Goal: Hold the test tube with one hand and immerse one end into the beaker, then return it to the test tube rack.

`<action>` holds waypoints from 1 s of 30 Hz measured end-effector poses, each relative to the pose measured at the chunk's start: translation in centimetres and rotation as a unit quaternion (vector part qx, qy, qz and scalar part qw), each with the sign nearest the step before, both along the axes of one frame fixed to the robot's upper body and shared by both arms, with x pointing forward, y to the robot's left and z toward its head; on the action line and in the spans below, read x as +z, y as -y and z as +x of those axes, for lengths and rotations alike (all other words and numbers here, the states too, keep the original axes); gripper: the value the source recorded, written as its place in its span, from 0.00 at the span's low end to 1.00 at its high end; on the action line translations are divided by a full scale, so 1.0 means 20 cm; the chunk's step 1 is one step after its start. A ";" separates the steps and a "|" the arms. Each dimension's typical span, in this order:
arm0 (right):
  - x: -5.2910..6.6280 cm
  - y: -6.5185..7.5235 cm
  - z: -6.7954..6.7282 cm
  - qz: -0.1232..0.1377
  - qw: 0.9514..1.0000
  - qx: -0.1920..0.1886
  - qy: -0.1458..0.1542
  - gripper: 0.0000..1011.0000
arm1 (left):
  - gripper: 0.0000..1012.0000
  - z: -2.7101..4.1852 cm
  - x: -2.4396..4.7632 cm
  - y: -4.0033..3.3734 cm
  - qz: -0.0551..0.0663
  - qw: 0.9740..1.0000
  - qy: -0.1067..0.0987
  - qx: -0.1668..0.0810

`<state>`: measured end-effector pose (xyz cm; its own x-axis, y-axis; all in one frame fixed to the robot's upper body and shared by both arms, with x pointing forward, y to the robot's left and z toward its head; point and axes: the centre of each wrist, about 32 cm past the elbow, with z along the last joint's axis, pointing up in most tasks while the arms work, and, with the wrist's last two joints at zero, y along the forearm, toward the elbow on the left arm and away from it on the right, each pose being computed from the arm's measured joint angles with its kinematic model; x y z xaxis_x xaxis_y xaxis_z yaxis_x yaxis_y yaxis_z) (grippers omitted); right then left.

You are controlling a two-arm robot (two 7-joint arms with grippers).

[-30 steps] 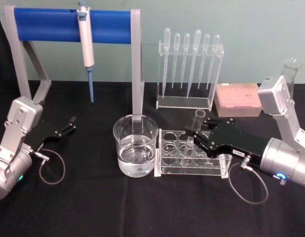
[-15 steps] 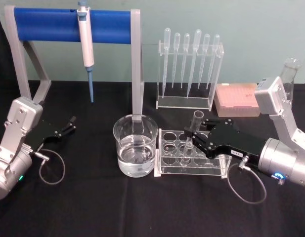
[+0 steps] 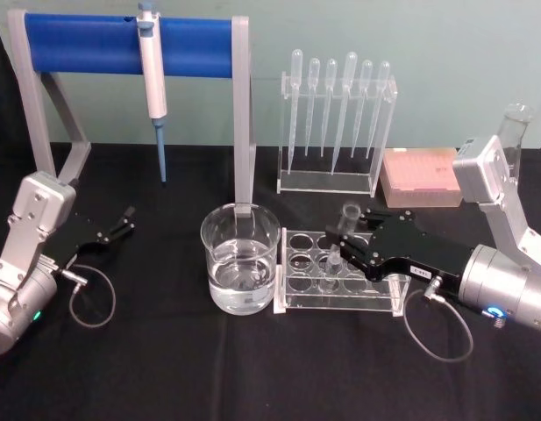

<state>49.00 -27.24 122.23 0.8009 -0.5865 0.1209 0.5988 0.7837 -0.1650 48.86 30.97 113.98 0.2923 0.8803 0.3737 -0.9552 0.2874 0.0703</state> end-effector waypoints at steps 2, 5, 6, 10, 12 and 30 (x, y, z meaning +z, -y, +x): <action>0.00 0.00 0.00 0.000 1.000 0.000 0.000 0.36 | 0.99 0.000 0.000 0.000 0.000 1.000 0.000 0.000; 0.00 0.00 0.00 0.000 1.000 0.000 0.000 0.46 | 0.99 0.000 0.000 0.000 0.000 1.000 0.000 0.000; 0.00 0.00 0.00 0.000 1.000 0.000 0.000 0.50 | 0.99 0.000 0.000 0.000 0.000 1.000 0.000 0.000; 0.00 0.00 0.00 0.000 1.000 -0.001 0.000 0.59 | 0.99 0.000 0.000 0.000 0.000 1.000 0.000 0.000; 0.00 0.00 0.00 0.001 1.000 -0.001 0.000 0.68 | 0.99 0.000 0.000 0.000 0.000 1.000 0.000 0.000; 0.22 0.09 -0.26 0.051 0.979 -0.148 0.131 0.99 | 0.99 0.000 0.000 0.000 0.000 1.000 0.000 0.000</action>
